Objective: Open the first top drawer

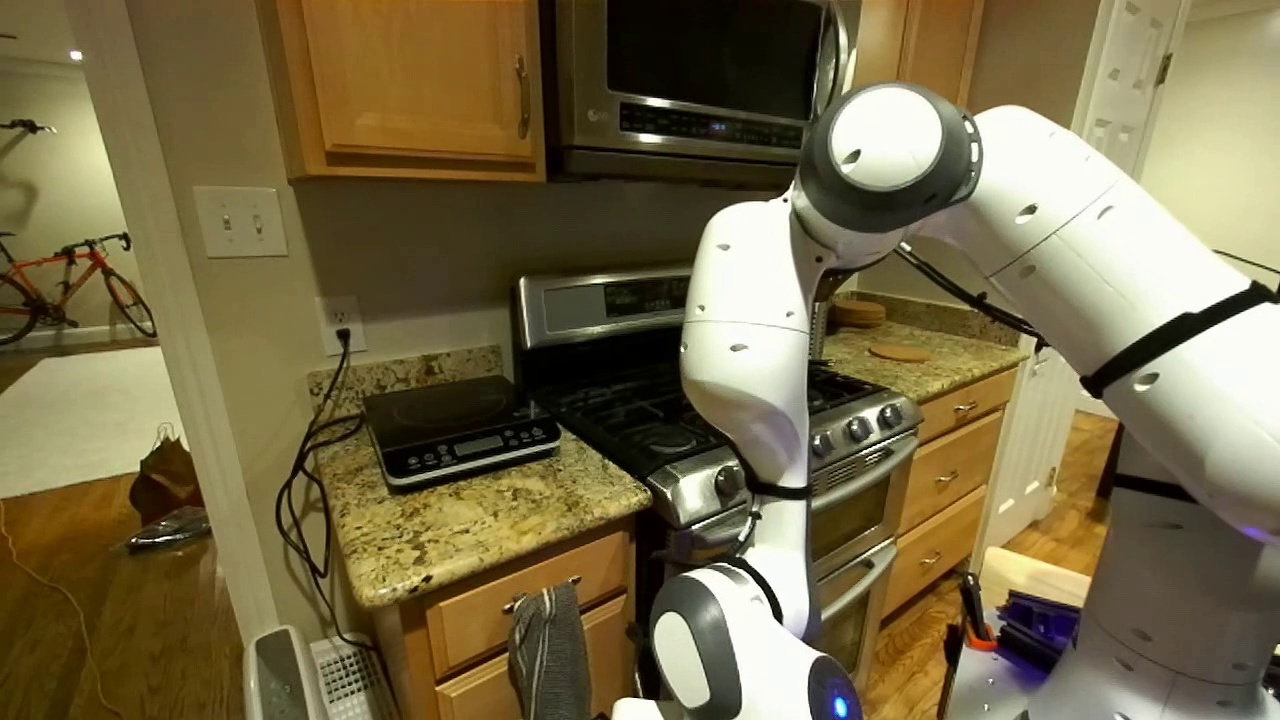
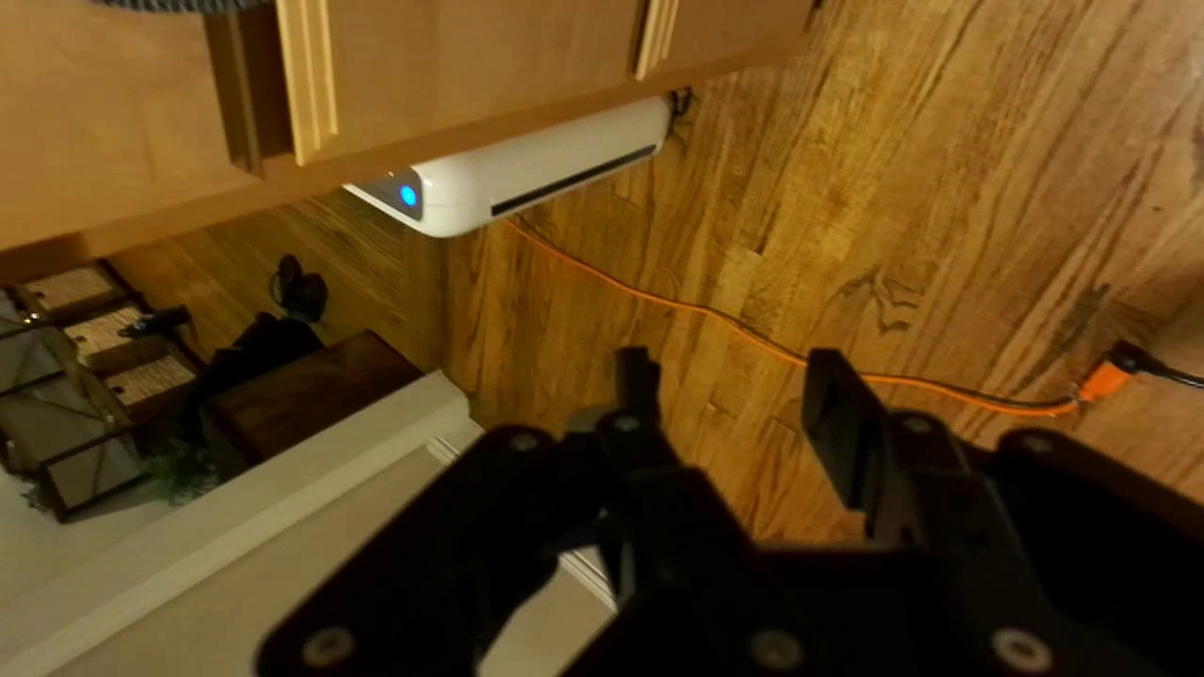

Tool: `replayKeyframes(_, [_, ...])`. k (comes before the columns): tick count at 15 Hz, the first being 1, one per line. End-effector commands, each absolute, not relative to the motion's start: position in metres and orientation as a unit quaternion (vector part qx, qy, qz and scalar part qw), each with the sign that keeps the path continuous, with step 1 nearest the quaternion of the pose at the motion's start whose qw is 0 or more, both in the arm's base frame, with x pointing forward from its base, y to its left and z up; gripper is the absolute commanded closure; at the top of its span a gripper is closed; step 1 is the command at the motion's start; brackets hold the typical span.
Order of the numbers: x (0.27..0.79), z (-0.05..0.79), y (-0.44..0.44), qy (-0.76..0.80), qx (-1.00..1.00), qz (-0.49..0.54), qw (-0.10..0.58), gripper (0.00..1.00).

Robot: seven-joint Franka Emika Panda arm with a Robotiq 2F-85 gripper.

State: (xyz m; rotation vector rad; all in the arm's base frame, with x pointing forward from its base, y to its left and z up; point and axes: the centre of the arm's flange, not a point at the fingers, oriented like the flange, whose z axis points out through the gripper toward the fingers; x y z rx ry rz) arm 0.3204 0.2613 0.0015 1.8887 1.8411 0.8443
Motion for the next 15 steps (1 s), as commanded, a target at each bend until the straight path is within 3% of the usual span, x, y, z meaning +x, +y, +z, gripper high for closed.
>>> replayKeyframes(1, [0.341, 0.039, 0.245, 0.694, 0.647, 0.275, 0.154, 0.23])
replayKeyframes(5, [0.380, 0.063, 0.228, 0.721, 0.627, 0.251, 0.155, 0.00])
replayKeyframes(9, [0.410, 0.071, 0.205, 0.721, 0.630, 0.216, 0.192, 0.00])
replayKeyframes(15, [0.402, 0.053, 0.215, 0.717, 0.633, 0.233, 0.175, 0.00])
